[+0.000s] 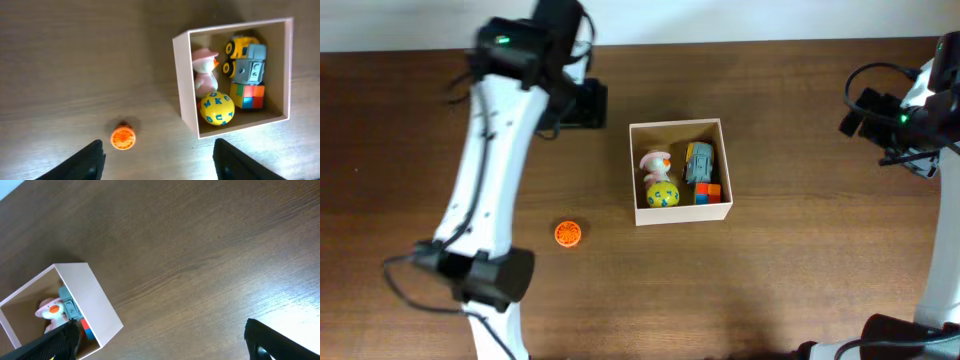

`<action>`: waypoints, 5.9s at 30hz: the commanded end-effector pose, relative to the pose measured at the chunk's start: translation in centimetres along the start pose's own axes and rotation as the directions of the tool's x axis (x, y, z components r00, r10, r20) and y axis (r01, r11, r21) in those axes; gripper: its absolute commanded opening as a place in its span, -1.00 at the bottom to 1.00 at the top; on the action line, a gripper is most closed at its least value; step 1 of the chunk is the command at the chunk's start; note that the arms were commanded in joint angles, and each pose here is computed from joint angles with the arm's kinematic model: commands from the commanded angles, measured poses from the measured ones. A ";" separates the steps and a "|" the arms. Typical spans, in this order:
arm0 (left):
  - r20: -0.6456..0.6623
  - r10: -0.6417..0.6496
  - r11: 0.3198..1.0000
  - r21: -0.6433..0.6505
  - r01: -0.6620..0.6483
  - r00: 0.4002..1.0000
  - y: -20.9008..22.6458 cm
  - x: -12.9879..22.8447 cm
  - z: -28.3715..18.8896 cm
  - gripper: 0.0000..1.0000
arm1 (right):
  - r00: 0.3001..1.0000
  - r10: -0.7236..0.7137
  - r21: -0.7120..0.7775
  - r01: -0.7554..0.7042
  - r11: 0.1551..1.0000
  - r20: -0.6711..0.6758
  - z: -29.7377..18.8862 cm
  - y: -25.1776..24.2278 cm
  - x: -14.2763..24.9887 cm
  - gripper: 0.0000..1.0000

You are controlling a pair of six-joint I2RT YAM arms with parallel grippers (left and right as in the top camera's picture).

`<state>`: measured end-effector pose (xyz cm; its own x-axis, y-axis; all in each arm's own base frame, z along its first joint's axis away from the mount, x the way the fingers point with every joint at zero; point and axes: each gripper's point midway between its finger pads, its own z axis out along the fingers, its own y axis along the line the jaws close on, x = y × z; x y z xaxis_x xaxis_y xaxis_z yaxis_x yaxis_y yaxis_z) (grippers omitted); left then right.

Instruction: Pack container

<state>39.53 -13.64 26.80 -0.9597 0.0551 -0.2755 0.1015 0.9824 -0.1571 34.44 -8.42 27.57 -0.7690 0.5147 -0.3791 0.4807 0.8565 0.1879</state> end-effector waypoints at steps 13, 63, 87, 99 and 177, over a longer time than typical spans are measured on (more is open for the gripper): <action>-0.331 -0.034 0.970 -0.237 -0.048 0.943 7.0 7.6 10.2 0.65 | 1.000 0.013 0.006 -0.013 1.000 -0.008 0.3 -0.2 0.0 0.98; -0.060 0.159 0.984 0.085 -0.154 0.985 -1.2 2.2 8.4 0.07 | 1.000 0.013 0.006 -0.013 1.000 -0.008 0.3 -0.2 0.0 0.98; 0.001 0.426 0.900 0.107 -0.423 0.905 -13.3 2.0 17.3 0.55 | 1.000 0.013 0.006 -0.013 1.000 -0.008 0.3 -0.2 0.0 0.98; 0.197 0.335 0.930 0.086 -0.356 0.921 -10.6 -3.0 1.0 0.99 | 1.000 0.013 0.006 -0.013 1.000 -0.008 0.3 -0.2 0.0 0.98; 0.526 0.068 0.997 -0.009 -0.074 0.848 -0.2 -2.8 -16.4 0.98 | 0.774 -0.390 0.007 0.446 0.895 0.499 7.6 -4.4 21.4 0.97</action>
<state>37.76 -11.39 43.23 -0.6685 0.0303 -0.7431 0.1866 0.9741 -0.1281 19.00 -1.65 12.42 -0.5693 0.0577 -0.8201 0.1044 0.9945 -0.0025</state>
